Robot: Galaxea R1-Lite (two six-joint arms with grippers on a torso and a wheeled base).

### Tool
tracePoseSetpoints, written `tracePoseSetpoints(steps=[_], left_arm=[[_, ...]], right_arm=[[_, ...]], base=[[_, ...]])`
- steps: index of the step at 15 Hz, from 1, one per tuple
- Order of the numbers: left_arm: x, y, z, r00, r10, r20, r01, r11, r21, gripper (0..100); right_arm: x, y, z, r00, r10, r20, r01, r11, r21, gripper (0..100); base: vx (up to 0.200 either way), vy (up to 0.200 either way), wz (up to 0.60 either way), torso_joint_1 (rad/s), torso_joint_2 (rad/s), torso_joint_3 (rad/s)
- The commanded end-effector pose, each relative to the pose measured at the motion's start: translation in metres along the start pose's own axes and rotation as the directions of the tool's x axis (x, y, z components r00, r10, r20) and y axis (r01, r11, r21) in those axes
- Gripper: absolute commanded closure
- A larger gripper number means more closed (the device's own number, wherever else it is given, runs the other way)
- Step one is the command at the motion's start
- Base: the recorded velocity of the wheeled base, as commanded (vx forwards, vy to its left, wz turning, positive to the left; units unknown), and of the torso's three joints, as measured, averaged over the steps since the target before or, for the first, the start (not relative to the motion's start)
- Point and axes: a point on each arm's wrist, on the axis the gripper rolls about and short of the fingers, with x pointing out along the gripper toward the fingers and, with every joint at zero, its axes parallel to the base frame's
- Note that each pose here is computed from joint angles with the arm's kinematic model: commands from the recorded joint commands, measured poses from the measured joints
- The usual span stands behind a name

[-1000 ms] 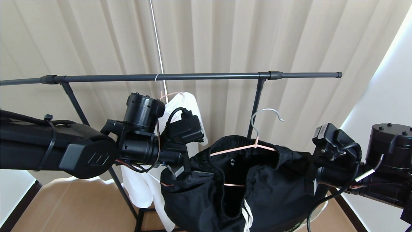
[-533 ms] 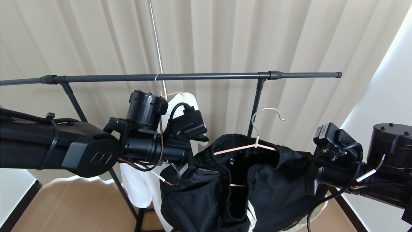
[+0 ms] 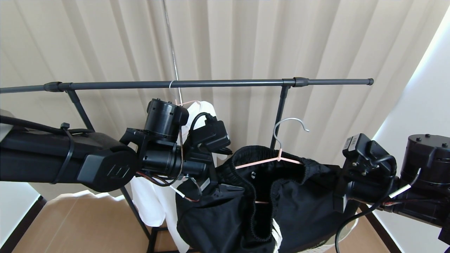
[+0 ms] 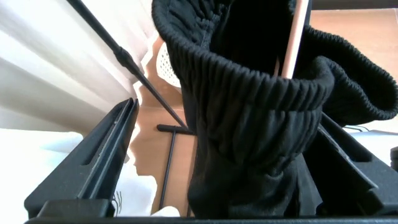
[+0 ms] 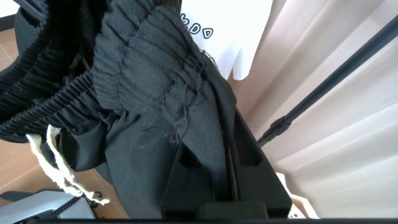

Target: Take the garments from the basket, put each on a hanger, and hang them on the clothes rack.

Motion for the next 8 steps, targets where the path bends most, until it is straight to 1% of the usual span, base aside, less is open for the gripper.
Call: tracePoseSetpoints(steps=[1, 2, 8], left_arm=[[0.0023, 0.0003, -0.0015, 1.0, -0.002, -0.005, 0.002, 1.0, -0.001, 0], [0.002, 0.0007, -0.0017, 1.0, -0.001, -0.005, 0.001, 1.0, -0.002, 100], [-0.0003, 0.0008, -0.0012, 1.0, 0.008, 0.003, -0.008, 1.0, 0.006, 100]], right_arm=[[0.0014, 0.003, 0.0011, 1.0, 0.015, 0.004, -0.015, 1.0, -0.006, 100], [0.0018, 0.004, 0.0014, 1.0, 0.018, 0.005, -0.017, 1.0, -0.007, 100], [0.0018, 0.003, 0.0033, 1.0, 0.013, 0.012, -0.013, 1.0, -0.006, 100]], base=[[0.0, 0.0, 0.0, 0.0, 0.0, 0.0], [0.0, 0.0, 0.0, 0.0, 0.0, 0.0], [0.0, 0.0, 0.0, 0.0, 0.0, 0.0]])
